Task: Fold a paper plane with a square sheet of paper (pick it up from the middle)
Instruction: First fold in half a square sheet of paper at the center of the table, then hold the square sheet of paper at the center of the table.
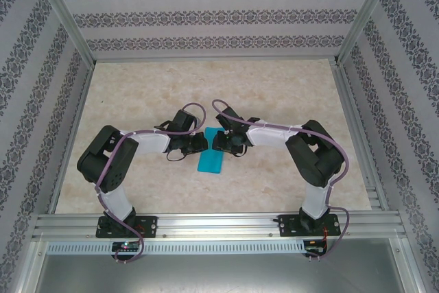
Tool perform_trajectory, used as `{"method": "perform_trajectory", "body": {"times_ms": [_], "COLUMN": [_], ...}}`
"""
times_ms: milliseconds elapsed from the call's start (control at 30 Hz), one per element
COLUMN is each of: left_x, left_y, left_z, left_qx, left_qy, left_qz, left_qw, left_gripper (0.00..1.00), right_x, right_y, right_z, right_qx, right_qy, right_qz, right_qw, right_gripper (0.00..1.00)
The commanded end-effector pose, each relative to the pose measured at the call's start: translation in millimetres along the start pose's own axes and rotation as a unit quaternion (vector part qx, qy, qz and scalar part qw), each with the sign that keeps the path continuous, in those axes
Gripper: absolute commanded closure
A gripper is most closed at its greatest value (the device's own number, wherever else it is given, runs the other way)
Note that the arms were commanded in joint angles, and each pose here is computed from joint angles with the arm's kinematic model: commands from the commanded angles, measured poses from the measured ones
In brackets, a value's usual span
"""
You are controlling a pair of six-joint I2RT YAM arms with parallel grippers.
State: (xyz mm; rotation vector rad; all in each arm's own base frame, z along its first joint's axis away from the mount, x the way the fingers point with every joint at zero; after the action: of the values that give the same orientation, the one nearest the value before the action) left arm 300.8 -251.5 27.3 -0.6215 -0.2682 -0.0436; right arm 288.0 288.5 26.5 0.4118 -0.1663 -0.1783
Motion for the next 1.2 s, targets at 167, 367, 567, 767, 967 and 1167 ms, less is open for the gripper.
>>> {"method": "perform_trajectory", "body": {"times_ms": [167,367,567,767,967,1167], "left_x": [14,23,19,16,11,6], "left_y": [-23,-22,-23,-25,-26,-27], "left_z": [20,29,20,14,7,-3], "left_qx": [-0.020,-0.005,-0.021,-0.030,-0.036,-0.033], "left_qy": [-0.030,-0.058,-0.044,-0.033,-0.014,0.004], "left_qz": [-0.011,-0.010,-0.005,-0.007,-0.016,-0.022], "left_qw": [0.999,0.998,0.999,0.999,0.999,0.999], "left_gripper": [0.85,0.83,0.83,0.84,0.85,0.86], "right_x": [-8,-11,-14,-16,-17,-18], "right_y": [-41,-49,-52,-53,-55,-56], "right_z": [-18,-22,-27,-30,-32,-34], "right_qx": [-0.089,-0.110,-0.117,-0.117,-0.121,-0.125], "right_qy": [0.014,0.020,0.027,0.031,0.036,0.038], "right_qz": [-0.018,-0.022,-0.022,-0.024,-0.019,-0.021], "right_qw": [0.996,0.993,0.992,0.992,0.992,0.991], "right_gripper": [0.63,0.62,0.60,0.60,0.60,0.60]}}
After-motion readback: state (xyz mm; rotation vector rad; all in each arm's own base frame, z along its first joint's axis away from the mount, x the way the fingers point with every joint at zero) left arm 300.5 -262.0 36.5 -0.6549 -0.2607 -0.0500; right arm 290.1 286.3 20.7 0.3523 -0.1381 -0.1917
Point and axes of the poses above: each hand's point on the last joint's axis, 136 mm out from that joint toward the fingers, its own z axis back along the fingers, its own y axis along the line the jaws close on, x = y × z, the point moved 1 cm from there along z, back along the fingers, and after that the axes turned 7 degrees about -z, right-handed, at the moved point
